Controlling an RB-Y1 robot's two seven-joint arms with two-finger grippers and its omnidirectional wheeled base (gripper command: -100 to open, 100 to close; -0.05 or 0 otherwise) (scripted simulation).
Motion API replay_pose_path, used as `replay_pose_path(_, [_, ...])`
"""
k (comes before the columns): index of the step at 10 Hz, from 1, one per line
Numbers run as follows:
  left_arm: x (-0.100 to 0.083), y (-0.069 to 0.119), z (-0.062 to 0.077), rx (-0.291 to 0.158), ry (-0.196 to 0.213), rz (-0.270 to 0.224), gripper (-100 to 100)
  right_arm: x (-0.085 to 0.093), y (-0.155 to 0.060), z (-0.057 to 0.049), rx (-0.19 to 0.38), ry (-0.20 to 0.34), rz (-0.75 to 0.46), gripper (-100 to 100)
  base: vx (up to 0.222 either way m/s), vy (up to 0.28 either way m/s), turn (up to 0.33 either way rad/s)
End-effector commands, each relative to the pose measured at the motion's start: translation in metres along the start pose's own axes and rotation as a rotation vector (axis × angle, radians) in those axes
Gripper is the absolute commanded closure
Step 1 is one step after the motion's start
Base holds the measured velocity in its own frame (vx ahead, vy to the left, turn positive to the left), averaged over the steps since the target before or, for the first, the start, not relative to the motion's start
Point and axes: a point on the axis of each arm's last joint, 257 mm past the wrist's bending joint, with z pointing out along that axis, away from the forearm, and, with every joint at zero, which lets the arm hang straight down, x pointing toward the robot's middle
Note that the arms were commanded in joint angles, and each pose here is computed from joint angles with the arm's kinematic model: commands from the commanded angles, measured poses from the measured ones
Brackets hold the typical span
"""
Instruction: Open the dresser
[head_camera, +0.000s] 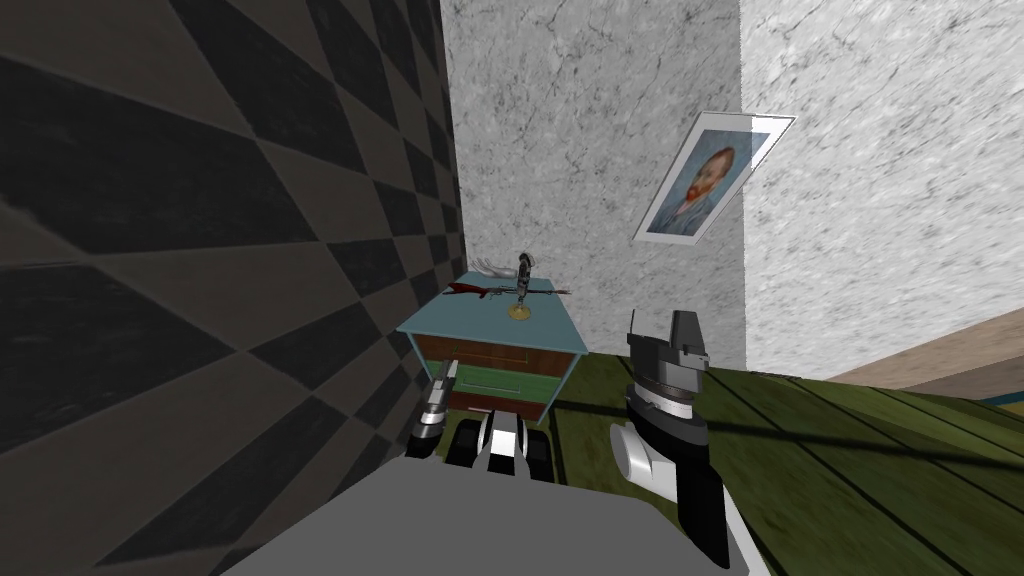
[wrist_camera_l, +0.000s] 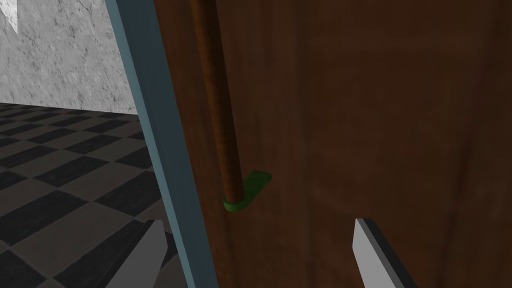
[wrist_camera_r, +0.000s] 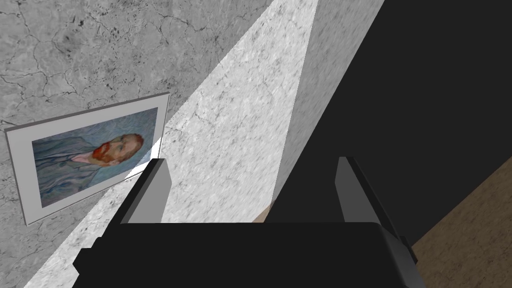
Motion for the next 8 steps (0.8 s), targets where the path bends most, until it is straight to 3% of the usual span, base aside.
replay_pose_path(1, [0.000, 0.001, 0.013, 0.001, 0.001, -0.003, -100, 0.000, 0.000, 0.000, 0.000, 0.000, 0.000, 0, -0.010, -0.004, 0.017])
replay_pose_path(7, [0.001, 0.002, 0.045, 0.001, 0.006, -0.006, -100, 0.000, 0.000, 0.000, 0.000, 0.000, 0.000, 0, -0.018, -0.006, 0.011])
replay_pose_path(8, [0.002, 0.003, 0.040, 0.003, 0.006, -0.005, -100, 0.000, 0.000, 0.000, 0.000, 0.000, 0.000, 0, -0.007, -0.003, 0.000])
